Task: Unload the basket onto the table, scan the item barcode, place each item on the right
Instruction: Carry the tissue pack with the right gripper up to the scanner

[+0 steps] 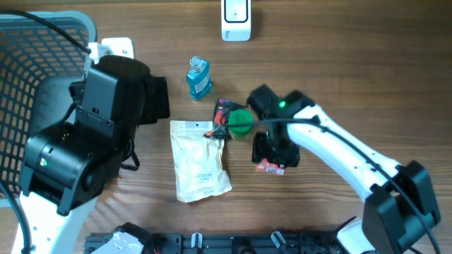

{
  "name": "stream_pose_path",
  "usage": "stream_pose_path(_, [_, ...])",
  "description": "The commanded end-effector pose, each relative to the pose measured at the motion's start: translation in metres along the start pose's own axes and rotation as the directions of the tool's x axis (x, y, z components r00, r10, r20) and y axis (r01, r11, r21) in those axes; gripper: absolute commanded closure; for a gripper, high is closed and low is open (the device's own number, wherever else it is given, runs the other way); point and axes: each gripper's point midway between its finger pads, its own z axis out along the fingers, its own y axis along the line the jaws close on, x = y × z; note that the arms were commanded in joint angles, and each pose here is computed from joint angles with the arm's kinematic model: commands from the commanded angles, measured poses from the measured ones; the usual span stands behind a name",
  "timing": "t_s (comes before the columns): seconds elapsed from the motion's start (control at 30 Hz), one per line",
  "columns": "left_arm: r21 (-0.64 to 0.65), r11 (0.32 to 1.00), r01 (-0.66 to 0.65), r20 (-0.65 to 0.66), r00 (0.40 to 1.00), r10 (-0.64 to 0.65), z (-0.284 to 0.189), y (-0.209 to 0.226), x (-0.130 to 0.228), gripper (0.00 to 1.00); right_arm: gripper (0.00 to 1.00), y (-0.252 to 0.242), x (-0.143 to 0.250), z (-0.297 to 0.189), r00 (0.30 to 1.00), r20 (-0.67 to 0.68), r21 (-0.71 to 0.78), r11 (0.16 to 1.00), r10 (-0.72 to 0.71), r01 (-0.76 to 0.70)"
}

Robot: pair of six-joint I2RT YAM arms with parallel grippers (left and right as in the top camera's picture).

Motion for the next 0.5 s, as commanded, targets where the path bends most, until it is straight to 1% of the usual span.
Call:
stream_pose_path(0.0, [-0.018,1.000,0.022,0.022,1.000,-0.022,-0.005,0.007,-0.003,0.00,0.37,0.023,-0.002,-0.037,0.998,-0.004,-0.116,0.992,-0.055,0.054])
stream_pose_path(0.1, [-0.017,1.000,0.022,0.022,1.000,-0.022,-0.005,0.007,-0.003,0.00,0.38,0.032,0.003,-0.058,0.998,-0.034,-0.183,0.982,-0.053,0.046])
stream_pose_path(0.23, [-0.017,1.000,0.022,0.021,1.000,-0.022,-0.005,0.007,-0.003,0.00,0.38,0.047,0.008,-0.090,0.995,-0.078,-0.320,0.947,-0.057,0.029])
stream_pose_path(0.37, [-0.005,1.000,0.027,0.011,1.000,-0.027,-0.003,0.004,-0.002,0.00,0.38,0.068,0.014,-0.116,0.987,-0.146,-0.496,0.868,-0.070,-0.012])
stream_pose_path(0.47, [-0.007,0.999,0.037,0.005,0.999,-0.037,0.000,0.002,-0.002,0.00,0.38,0.072,0.014,-0.127,0.980,-0.191,-0.565,0.823,-0.064,-0.056])
